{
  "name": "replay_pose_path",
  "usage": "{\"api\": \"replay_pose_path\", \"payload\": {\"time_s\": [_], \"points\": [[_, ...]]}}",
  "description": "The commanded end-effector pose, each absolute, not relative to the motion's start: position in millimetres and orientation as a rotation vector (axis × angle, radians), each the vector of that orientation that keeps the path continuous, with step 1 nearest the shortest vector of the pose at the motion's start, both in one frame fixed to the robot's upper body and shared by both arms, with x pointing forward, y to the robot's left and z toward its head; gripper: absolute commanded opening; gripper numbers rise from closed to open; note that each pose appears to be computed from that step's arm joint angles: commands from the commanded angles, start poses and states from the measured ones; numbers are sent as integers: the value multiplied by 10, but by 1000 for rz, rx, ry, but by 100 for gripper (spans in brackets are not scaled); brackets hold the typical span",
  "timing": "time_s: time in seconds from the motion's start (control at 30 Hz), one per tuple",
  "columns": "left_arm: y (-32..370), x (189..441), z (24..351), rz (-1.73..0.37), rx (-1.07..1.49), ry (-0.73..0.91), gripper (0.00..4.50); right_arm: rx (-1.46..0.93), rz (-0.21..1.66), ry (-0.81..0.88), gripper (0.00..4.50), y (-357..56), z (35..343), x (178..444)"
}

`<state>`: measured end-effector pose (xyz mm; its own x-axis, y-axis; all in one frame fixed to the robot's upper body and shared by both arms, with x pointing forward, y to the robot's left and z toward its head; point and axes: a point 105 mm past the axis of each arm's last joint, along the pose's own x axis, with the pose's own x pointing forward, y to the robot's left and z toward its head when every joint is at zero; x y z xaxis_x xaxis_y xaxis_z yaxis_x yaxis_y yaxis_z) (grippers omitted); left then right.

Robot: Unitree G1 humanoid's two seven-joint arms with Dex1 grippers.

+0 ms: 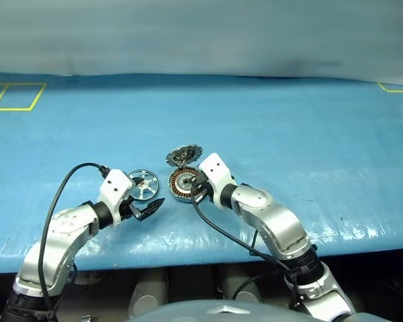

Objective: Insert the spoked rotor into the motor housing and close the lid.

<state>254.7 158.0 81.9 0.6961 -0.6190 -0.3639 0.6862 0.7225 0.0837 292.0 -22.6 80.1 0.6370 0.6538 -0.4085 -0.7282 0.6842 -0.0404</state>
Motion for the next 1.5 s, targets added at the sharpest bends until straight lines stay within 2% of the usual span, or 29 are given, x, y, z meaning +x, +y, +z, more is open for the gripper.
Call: {"api": "replay_pose_path", "payload": {"time_s": [0.03, 0.3, 0.47, 0.6, 0.7, 0.9, 1.07, 1.23, 1.43, 1.5], "points": [[1539, 2559, 908, -750, 230, 285, 450, -212, 814, 324, 1, -167, 977, 2924], [1548, 2550, 964, -744, 233, 264, 450, -143, 905, 215, 1, -85, 1256, 2783], [1528, 2521, 1148, -756, 306, 232, 450, -140, 899, 210, 1, -189, 1249, 2729], [1461, 2517, 1443, -781, 347, 161, 450, -130, 883, 221, 1, -232, 1210, 2722], [1528, 2551, 1587, -790, 452, 166, 450, -123, 882, 224, 1, -221, 1188, 2723], [1726, 2720, 1857, -856, 675, 242, 450, -108, 914, 227, 1, -133, 1129, 2692], [1833, 2898, 1944, -946, 856, 340, 450, -93, 942, 227, 1, -94, 1077, 2661], [1835, 3054, 1910, -1113, 1001, 457, 450, -95, 977, 196, 1, -139, 988, 2575], [1796, 3195, 1797, -1262, 1112, 570, 450, -86, 928, 218, 1, -243, 877, 2570], [1770, 3221, 1740, -1317, 1144, 609, 411, -80, 907, 229, 0, -280, 854, 2572]]}}
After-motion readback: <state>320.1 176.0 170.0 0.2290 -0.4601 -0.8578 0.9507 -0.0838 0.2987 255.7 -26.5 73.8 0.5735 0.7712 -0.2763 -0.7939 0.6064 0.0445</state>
